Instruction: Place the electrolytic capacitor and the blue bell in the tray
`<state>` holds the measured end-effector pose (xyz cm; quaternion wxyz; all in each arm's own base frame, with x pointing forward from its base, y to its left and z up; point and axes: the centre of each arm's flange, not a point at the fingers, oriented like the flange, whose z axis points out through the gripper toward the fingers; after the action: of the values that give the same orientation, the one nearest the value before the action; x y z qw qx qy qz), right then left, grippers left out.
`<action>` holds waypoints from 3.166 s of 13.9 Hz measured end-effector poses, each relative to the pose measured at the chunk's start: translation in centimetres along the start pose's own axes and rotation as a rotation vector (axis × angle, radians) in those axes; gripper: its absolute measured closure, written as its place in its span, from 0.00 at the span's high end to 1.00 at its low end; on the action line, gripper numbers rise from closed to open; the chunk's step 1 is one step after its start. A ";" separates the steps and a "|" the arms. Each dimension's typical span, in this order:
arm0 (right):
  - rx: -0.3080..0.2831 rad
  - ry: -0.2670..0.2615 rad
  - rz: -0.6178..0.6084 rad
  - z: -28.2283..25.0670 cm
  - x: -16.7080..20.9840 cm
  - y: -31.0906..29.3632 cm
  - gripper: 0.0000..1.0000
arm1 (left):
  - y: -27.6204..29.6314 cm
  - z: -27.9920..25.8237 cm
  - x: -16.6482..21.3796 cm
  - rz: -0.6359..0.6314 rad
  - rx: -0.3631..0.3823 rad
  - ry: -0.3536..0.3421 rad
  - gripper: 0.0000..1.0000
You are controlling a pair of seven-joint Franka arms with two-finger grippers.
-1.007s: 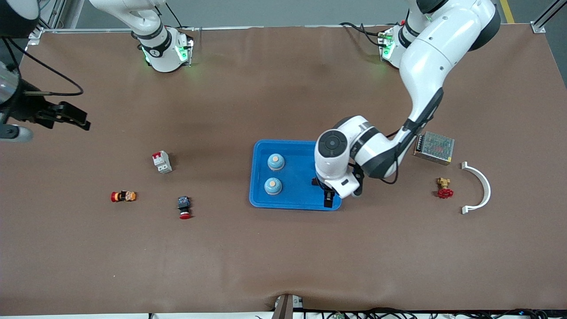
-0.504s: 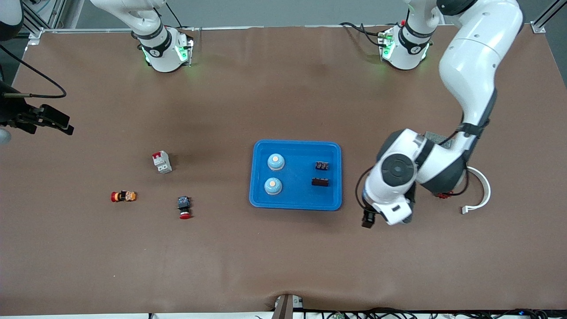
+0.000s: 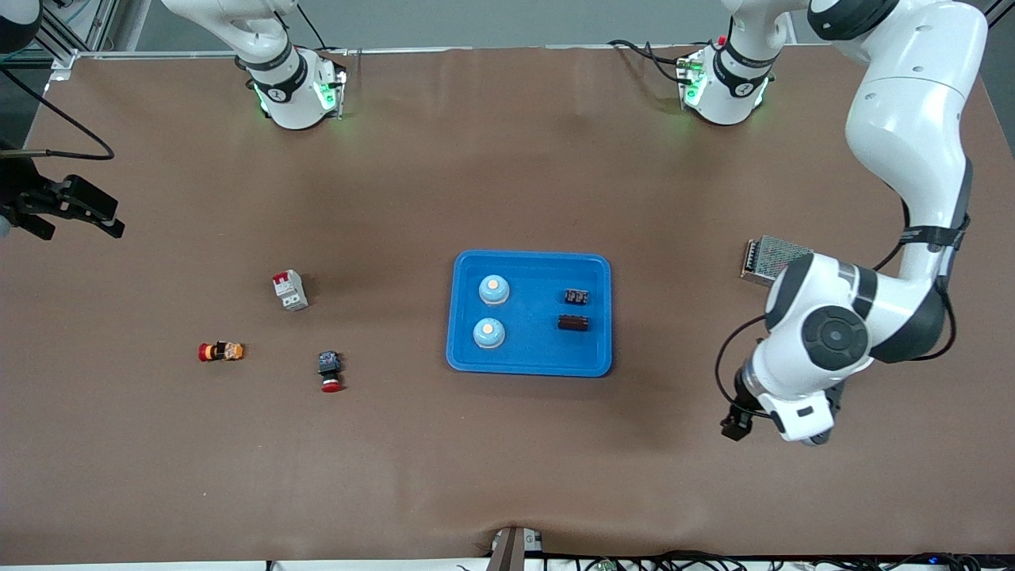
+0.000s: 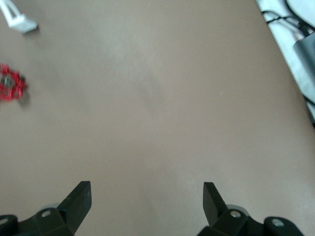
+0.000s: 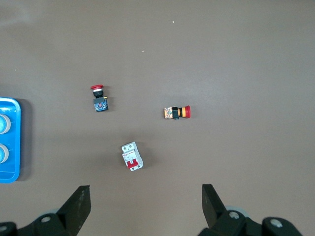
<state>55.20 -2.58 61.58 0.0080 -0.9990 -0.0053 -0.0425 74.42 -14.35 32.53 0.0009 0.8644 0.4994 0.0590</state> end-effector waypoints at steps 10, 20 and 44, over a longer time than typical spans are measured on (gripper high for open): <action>0.000 0.001 0.046 -0.4 -0.1 -0.4 1.00 | 1.0 2.8 4.2 0.211 -0.081 0.031 1.00; 0.000 0.007 0.047 -0.8 -0.1 -0.4 1.00 | 2.1 4.4 2.5 0.377 -0.100 0.014 1.00; 0.001 -0.006 0.043 -0.9 -0.2 -0.8 1.00 | -11.2 -32.9 5.2 1.021 -0.055 -0.105 1.00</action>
<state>54.92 -1.81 62.44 0.0093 -0.9991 0.0160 -0.0391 63.94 -6.12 65.08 0.0198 0.9995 0.0112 0.0215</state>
